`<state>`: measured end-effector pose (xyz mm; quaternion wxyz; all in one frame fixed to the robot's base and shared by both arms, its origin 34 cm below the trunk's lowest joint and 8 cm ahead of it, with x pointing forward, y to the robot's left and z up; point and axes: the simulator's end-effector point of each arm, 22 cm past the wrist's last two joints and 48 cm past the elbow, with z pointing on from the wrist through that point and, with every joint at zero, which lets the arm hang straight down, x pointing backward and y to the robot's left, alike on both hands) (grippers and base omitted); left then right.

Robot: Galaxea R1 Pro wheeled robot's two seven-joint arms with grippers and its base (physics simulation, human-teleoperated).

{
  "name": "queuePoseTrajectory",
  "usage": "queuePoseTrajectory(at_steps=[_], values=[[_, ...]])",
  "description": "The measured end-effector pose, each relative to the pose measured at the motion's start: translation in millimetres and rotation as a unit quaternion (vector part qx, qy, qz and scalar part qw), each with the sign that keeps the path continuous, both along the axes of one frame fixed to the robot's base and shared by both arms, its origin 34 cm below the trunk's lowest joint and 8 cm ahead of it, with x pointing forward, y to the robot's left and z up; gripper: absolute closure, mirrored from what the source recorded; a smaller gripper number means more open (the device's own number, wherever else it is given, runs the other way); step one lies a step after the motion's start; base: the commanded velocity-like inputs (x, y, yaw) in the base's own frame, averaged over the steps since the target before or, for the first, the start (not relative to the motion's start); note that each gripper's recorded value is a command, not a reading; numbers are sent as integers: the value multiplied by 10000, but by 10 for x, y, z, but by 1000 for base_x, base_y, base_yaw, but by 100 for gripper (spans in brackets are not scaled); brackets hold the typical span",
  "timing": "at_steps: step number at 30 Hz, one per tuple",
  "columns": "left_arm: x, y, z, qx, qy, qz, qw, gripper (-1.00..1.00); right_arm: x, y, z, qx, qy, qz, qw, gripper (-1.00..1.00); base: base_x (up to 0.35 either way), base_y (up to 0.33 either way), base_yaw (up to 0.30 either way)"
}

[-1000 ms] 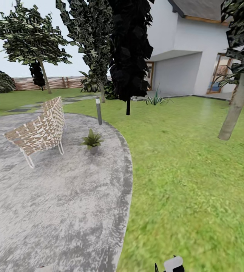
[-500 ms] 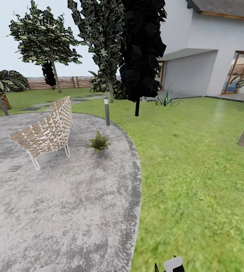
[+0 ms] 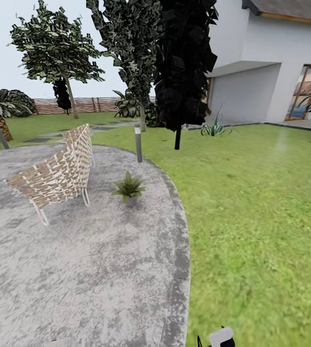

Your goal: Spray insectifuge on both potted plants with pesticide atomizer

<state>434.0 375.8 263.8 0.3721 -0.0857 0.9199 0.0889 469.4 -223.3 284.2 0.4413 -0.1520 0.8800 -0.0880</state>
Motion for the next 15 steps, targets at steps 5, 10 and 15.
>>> queuePoseTrajectory(at_steps=[5, 10, 15], values=[[4, 2, 2, 2, -3, 0, 10000, 100, 0, 0, 0, 0, 0, 0, 10000, -100, 309, 203, 0], [2, -1, 0, 1, -1, -3, 10000, 100, 0, 0, 0, 0, 1, 0, 10000, -100, 300, 217, 0], [0, 1, 0, 2, 0, -1, 10000, 100, 0, 0, 0, 0, 1, 0, 10000, -100, 297, 220, 0]])
